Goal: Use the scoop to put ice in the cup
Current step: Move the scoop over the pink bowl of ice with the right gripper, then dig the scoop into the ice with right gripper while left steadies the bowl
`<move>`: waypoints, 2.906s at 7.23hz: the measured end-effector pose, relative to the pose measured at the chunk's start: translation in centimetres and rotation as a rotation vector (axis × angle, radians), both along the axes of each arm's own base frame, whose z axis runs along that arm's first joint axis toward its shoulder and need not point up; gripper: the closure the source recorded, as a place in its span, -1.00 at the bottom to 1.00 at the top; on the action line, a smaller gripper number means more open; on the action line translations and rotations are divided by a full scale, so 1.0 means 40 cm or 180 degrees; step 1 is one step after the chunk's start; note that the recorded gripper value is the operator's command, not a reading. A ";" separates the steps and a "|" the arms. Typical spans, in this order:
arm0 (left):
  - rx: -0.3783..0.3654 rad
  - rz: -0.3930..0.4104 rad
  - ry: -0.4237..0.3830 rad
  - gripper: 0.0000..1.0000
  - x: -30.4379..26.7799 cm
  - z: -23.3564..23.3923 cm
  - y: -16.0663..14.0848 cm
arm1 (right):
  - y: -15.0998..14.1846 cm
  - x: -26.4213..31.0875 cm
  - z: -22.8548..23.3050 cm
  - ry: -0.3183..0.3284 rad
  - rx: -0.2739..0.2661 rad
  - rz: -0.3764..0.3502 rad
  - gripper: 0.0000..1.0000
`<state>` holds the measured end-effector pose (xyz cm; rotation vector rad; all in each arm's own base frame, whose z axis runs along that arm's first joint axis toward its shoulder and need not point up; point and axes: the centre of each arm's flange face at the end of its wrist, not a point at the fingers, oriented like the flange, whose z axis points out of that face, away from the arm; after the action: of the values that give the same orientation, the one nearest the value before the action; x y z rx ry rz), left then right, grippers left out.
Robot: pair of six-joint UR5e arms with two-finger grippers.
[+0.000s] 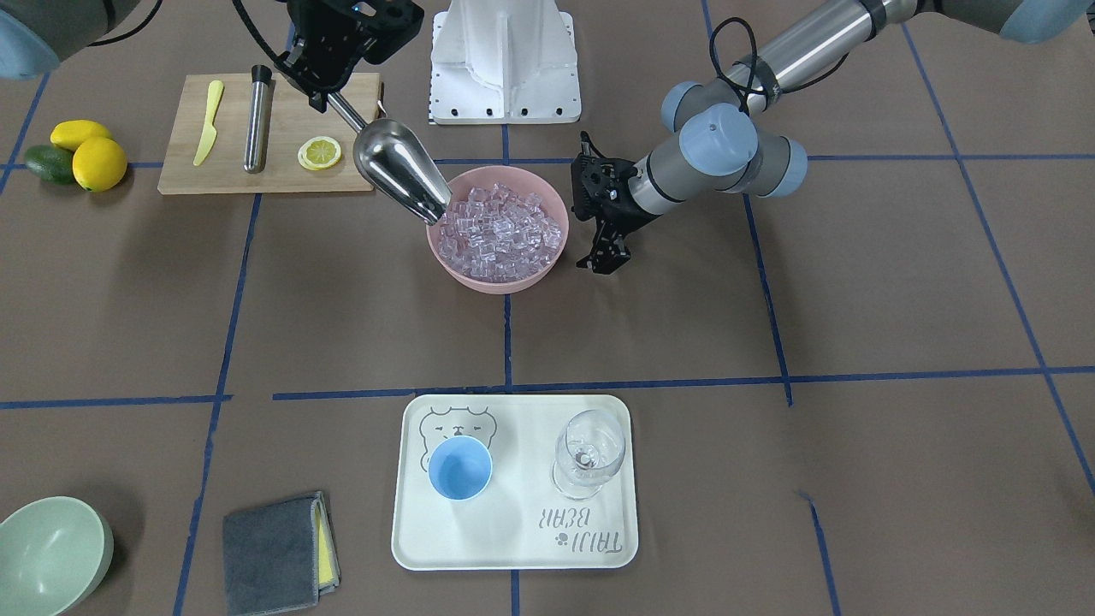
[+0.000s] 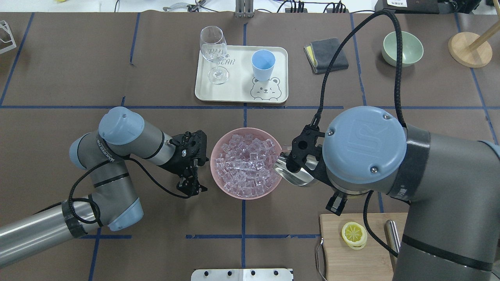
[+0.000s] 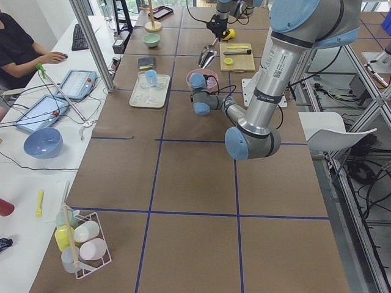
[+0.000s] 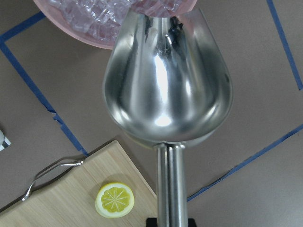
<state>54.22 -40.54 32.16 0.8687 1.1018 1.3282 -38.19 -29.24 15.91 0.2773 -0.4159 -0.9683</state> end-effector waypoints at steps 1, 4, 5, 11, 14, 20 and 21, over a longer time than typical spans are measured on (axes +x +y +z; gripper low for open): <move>0.0002 0.0000 0.0005 -1.00 0.001 -0.004 -0.001 | -0.002 -0.013 -0.013 0.0029 -0.0046 -0.0016 1.00; 0.0034 -0.0005 0.0064 -1.00 0.004 -0.014 -0.003 | -0.010 -0.040 -0.042 0.0081 -0.0099 -0.0035 1.00; 0.0061 -0.0017 0.0103 -1.00 0.005 -0.011 -0.004 | -0.014 -0.051 -0.052 0.0119 -0.0114 -0.0041 1.00; 0.0137 -0.0091 0.0194 -1.00 0.011 -0.011 -0.014 | -0.065 -0.172 -0.093 0.0556 -0.0186 -0.0335 1.00; 0.0147 -0.0092 0.0213 -1.00 0.011 -0.011 -0.014 | -0.076 -0.197 -0.092 0.0628 -0.0218 -0.0346 1.00; 0.0159 -0.0091 0.0234 -1.00 0.011 -0.012 -0.013 | -0.079 -0.230 -0.074 0.0642 -0.0256 -0.0375 1.00; 0.0163 -0.0091 0.0240 -1.00 0.010 -0.013 -0.013 | -0.081 -0.244 -0.069 0.0614 -0.0260 -0.0383 1.00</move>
<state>54.62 -41.04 31.63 0.9757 1.1137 1.3138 -47.94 -32.48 13.16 0.0843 -0.2970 -1.0827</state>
